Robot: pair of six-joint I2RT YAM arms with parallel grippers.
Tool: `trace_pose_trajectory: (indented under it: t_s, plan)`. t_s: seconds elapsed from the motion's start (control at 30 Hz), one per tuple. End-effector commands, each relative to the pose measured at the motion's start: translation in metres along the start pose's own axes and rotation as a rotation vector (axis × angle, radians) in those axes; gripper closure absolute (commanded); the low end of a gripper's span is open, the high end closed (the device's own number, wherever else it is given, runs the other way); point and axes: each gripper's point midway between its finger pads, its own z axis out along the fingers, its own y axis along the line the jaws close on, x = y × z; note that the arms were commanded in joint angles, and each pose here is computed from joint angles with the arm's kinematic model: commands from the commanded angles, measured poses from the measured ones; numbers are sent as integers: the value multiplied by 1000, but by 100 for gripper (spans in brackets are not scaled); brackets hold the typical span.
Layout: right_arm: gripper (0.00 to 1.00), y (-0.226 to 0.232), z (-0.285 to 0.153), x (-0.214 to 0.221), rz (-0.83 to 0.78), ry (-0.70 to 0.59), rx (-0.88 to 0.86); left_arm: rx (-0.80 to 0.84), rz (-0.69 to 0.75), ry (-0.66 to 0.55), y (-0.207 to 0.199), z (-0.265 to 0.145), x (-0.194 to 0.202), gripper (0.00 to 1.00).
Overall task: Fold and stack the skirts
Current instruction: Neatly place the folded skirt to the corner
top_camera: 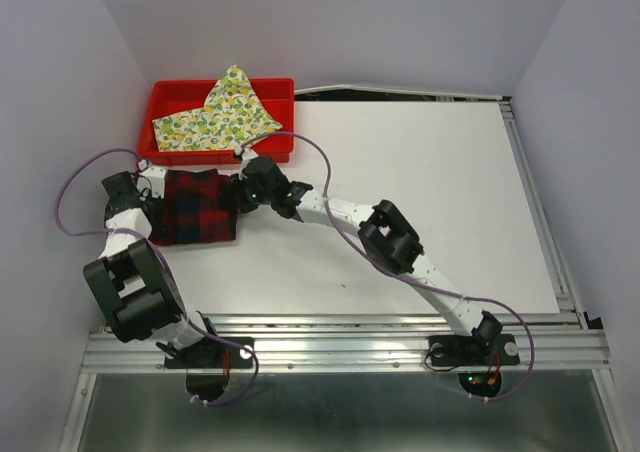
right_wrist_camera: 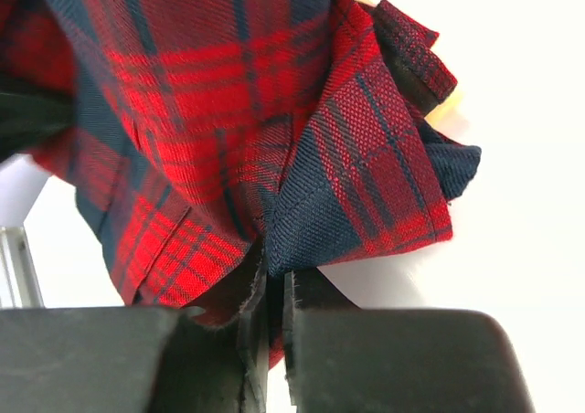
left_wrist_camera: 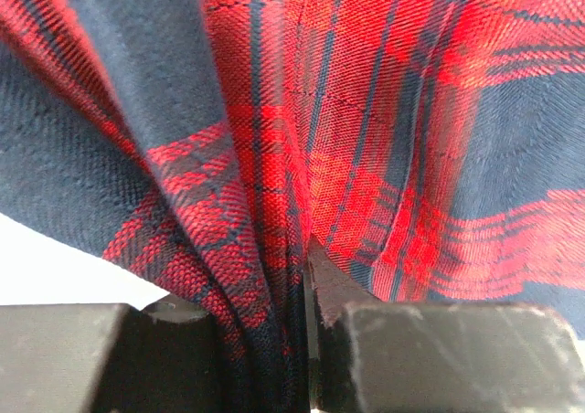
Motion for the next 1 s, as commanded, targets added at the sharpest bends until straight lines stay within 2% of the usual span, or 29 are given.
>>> trace_pose_trajectory:
  t_s: [0.0, 0.03, 0.07, 0.1, 0.13, 0.2, 0.3, 0.47, 0.6, 0.67, 0.8, 0.9, 0.97]
  plan:
    - [86, 17, -6, -37, -53, -106, -40, -61, 36, -50, 30, 10, -20, 75]
    - [65, 18, -9, -37, -54, -100, -42, -58, 31, -32, 33, 13, -20, 70]
    - [56, 15, -11, -31, -52, -84, -34, -57, 27, -28, 35, 13, -21, 58]
    - [51, 21, -18, -38, -57, -90, -36, -53, 20, -23, 38, 11, -20, 47]
    - [41, 22, -21, -39, -62, -87, -31, -49, 24, -28, 39, 5, -25, 31]
    - [32, 28, -36, -47, -70, -88, -23, -65, 46, -46, 44, -6, -33, 22]
    - [22, 31, -50, -49, -73, -76, -13, -123, 79, -98, 57, -34, -55, 20]
    - [0, 19, -96, -75, -87, -59, 29, -220, 108, -104, 76, -86, -74, 19]
    - [0, 8, -132, -94, -121, -56, 57, -224, 149, -134, 73, -115, -81, 19]
    - [0, -7, -155, -105, -122, -59, 84, -140, 179, -165, 55, -119, -85, 21]
    - [0, -38, -195, -112, -125, -57, 137, -9, 137, -178, 30, -105, -87, 34]
    - [0, -66, -226, -114, -111, -56, 198, 61, 76, -152, 22, -79, -84, 58]
    - [0, -83, -243, -117, -93, -66, 234, 47, 42, -120, 28, -55, -79, 65]
